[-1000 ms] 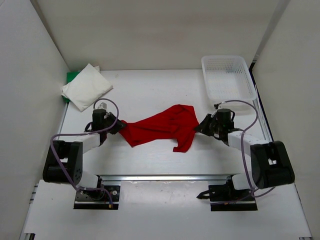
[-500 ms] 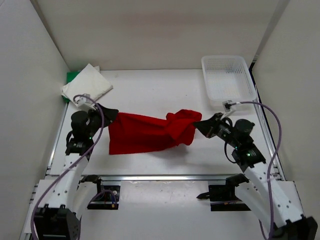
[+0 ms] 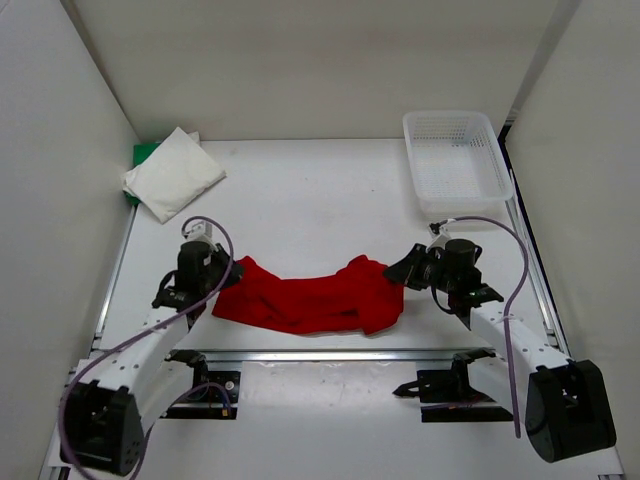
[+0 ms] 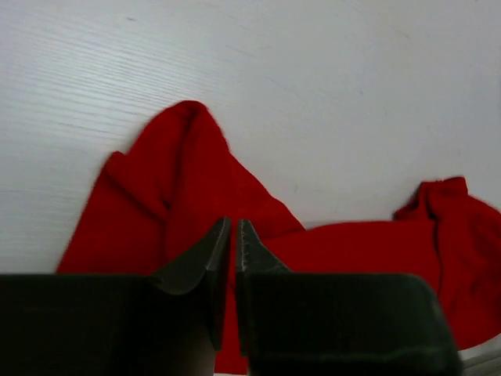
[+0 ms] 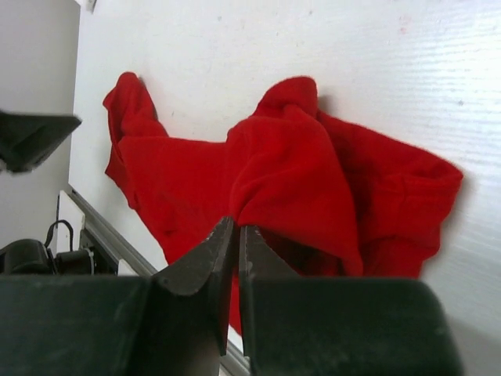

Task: Fold and stack the t-shirts
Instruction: Flatten out the tshirt

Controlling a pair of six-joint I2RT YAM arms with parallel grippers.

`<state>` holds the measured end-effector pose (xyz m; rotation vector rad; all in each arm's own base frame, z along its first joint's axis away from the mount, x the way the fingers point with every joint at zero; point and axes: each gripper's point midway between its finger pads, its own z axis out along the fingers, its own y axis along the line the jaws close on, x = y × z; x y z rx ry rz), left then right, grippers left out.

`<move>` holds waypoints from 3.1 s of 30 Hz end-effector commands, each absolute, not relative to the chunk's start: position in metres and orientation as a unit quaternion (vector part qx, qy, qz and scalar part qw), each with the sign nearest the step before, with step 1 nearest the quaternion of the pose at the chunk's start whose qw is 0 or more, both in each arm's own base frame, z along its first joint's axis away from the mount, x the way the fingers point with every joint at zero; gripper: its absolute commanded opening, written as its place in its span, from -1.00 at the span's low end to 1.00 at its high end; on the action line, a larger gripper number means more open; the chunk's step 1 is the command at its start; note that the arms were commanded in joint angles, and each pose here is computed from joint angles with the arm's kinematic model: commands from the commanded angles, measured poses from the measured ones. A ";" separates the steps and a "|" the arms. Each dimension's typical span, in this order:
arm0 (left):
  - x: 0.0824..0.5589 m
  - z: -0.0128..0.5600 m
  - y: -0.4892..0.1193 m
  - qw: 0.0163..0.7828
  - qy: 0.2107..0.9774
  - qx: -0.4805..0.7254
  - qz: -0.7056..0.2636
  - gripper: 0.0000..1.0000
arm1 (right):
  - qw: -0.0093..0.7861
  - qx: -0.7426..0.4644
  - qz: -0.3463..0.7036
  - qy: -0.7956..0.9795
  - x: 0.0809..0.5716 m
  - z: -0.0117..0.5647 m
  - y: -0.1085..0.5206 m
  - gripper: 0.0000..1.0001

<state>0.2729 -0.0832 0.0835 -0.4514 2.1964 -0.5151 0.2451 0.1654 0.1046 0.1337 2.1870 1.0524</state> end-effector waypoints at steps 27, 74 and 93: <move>0.233 0.025 -0.112 0.360 0.917 -0.104 -0.135 -0.61 | 0.387 0.034 0.424 0.818 0.267 0.118 0.171 -1.00; 0.274 0.064 -0.089 0.394 0.873 -0.207 -0.198 0.96 | 0.396 0.123 0.374 0.830 0.344 0.133 0.131 -1.00; 0.223 0.006 -0.099 0.335 0.889 -0.242 -0.196 -0.20 | 0.398 0.111 0.395 0.821 0.337 0.130 0.145 -1.00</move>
